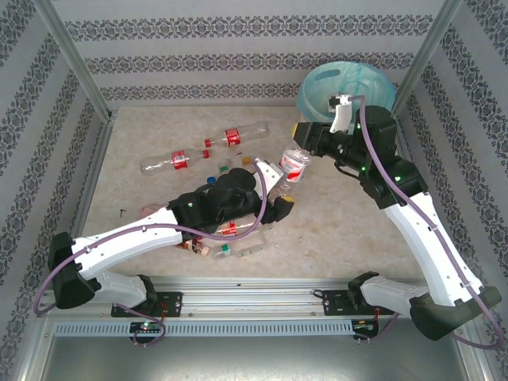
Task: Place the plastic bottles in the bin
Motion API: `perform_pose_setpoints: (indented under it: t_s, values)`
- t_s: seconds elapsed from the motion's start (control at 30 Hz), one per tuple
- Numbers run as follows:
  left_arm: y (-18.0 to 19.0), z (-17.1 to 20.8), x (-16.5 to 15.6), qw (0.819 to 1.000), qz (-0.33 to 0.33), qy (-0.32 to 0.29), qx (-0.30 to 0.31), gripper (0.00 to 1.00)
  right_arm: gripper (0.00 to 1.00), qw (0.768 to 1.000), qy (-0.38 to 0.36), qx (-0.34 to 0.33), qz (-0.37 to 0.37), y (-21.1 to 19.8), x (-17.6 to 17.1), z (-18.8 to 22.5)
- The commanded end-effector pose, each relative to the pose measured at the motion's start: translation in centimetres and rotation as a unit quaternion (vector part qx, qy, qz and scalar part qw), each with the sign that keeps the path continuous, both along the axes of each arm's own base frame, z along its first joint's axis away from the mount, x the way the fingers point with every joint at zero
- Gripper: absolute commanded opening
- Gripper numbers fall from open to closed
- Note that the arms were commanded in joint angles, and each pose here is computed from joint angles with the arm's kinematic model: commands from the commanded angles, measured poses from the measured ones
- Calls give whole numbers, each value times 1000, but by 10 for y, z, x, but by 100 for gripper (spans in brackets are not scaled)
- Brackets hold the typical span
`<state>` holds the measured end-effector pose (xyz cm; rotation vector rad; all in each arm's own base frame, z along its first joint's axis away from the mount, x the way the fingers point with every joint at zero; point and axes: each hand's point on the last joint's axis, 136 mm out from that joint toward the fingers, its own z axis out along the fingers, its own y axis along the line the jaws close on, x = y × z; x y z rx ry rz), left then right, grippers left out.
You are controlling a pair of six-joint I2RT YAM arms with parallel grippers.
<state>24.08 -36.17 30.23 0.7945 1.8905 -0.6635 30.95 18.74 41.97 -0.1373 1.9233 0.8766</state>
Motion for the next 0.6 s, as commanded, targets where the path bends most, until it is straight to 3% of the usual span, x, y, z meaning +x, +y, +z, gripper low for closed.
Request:
perform_pose_setpoints:
  t_s: [0.0, 0.17, 0.4, 0.57]
  values:
    - [0, 39, 23, 998, 28, -35, -46, 72, 17, 998, -36, -33, -31, -11, 10, 18]
    - [-9, 68, 40, 995, 28, -66, -68, 100, 11, 992, -90, -58, -74, -23, 28, 56]
    - [-2, 101, 62, 989, 59, -112, -74, 100, 9, 961, -196, -90, -172, -55, 64, 130]
    - [20, 113, 71, 985, 95, -120, -83, 100, 9, 935, -231, -133, -233, -78, 94, 152]
